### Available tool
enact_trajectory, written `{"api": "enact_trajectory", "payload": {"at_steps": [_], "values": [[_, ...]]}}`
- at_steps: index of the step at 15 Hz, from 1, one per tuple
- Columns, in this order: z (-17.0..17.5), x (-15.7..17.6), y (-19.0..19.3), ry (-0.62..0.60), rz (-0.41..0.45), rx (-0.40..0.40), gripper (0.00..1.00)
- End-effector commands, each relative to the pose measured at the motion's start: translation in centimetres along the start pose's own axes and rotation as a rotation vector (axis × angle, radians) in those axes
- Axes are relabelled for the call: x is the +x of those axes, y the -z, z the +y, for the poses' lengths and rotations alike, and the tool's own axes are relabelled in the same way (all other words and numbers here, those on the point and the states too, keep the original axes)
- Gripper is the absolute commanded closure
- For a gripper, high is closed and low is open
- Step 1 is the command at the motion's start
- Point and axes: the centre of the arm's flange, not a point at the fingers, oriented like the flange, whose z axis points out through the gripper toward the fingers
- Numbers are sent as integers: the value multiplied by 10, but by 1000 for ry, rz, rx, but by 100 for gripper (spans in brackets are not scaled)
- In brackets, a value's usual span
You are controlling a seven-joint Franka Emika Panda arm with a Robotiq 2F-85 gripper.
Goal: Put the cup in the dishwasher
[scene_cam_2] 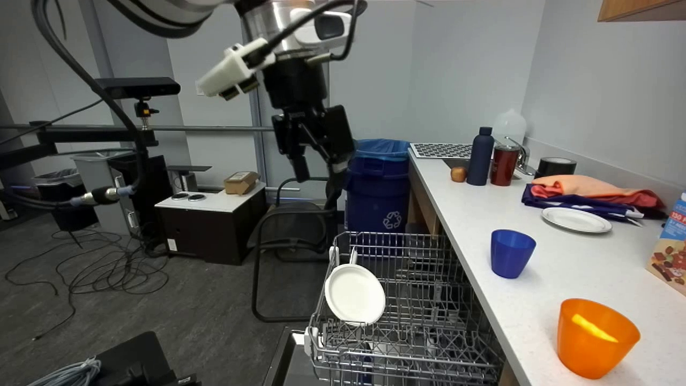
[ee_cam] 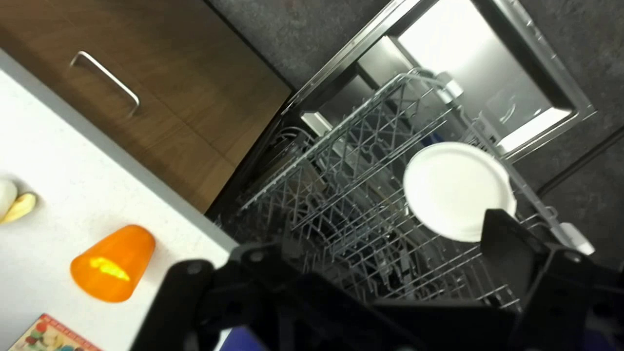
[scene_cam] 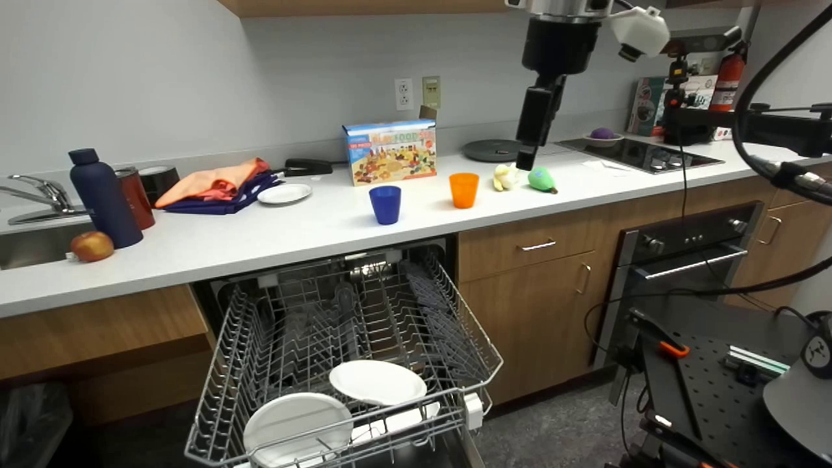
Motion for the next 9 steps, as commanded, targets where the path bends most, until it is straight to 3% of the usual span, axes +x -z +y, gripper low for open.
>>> {"api": "enact_trajectory", "payload": {"at_steps": [1,4,9], "values": [[13,12,-10,-18,25,-10,0],[35,37,-38,-48,23,-17,0],[29,40,-38,-7,23,-34,0]]}}
